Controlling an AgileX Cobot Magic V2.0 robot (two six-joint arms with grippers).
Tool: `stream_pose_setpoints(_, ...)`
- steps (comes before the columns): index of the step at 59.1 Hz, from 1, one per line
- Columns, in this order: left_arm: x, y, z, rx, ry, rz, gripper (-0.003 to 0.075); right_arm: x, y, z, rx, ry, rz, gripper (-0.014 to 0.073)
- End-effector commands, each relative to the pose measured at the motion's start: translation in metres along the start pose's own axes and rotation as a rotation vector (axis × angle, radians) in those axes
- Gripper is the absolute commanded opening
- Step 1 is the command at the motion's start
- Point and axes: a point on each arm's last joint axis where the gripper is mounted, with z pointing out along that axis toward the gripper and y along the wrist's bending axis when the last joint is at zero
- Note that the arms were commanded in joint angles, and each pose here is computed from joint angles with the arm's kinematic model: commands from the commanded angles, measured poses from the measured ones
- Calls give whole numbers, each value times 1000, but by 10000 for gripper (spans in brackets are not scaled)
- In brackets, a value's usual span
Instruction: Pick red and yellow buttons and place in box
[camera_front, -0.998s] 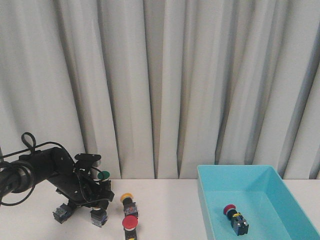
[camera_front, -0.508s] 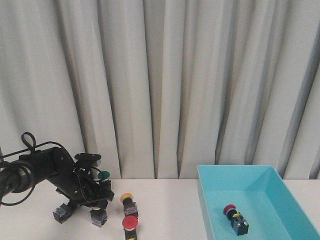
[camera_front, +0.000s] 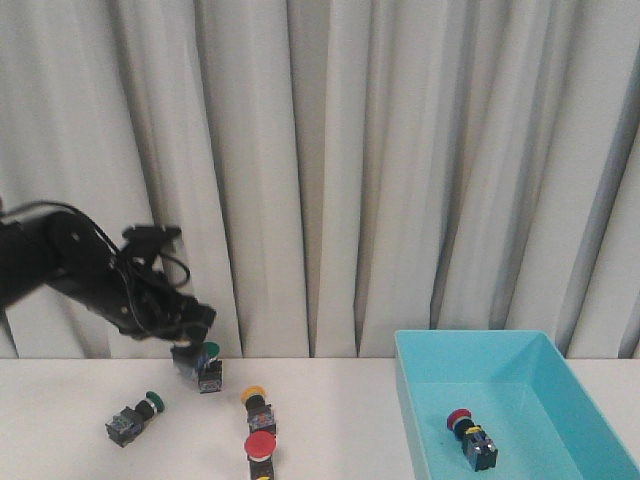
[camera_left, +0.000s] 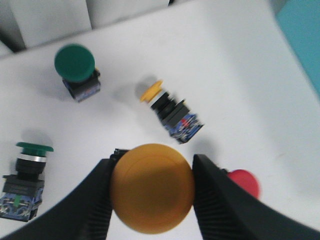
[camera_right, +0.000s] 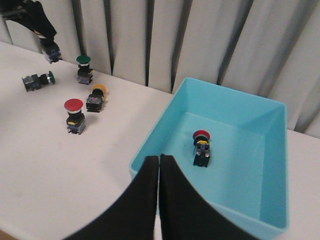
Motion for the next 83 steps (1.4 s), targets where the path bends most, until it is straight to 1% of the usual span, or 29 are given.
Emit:
stream_pose_setpoints(1, -23, -26, -74, 45, -186, -8, 73, -16, -7, -2, 67, -115, 22, -4)
stream_pose_setpoints(10, -25, -51, -130, 148, -267, -10, 73, -30, -14, 8, 75, -124, 30, -4)
stream_pose_setpoints(17, -22, -70, -166, 239, -316, 29, 73, -58, -19, 19, 47, -154, -21, -2)
stream_pose_setpoints(22, -20, -81, -185, 303, -347, 42, 73, -81, -23, 31, 1, -179, -49, 2)
stream_pose_setpoints(26, -19, -90, -198, 360, -371, 40, 73, -98, -23, 42, -77, -191, -82, 13)
stream_pose_setpoints(28, -18, -93, -203, 392, -379, 38, 73, -107, -22, 48, -134, -206, -99, 19)
stream_pose_setpoints(36, -16, -106, -214, 527, -389, 52, 73, -128, -18, 74, -326, -267, -138, 64)
stream_pose_setpoints(41, -16, -111, -217, 599, -400, 55, 73, -138, -16, 87, -437, -324, -177, 123)
stream_pose_setpoints(46, -17, -114, -220, 642, -414, 45, 73, -144, -15, 95, -504, -352, -199, 202)
stream_pose_setpoints(55, -18, -117, -223, 683, -428, 31, 73, -153, -11, 108, -542, -366, -212, 397)
stream_pose_setpoints(59, -18, -118, -224, 697, -433, 26, 73, -157, -1, 114, -571, -372, -228, 478)
stream_pose_setpoints(64, -19, -118, -224, 700, -435, 24, 73, -162, 12, 123, -563, -377, -246, 543)
stream_pose_setpoints(69, -18, -118, -224, 700, -434, 24, 73, -165, 26, 132, -529, -384, -282, 566)
stream_pose_setpoints(83, -19, -119, -225, 724, -440, 17, 73, -159, 64, 156, -471, -361, -359, 566)
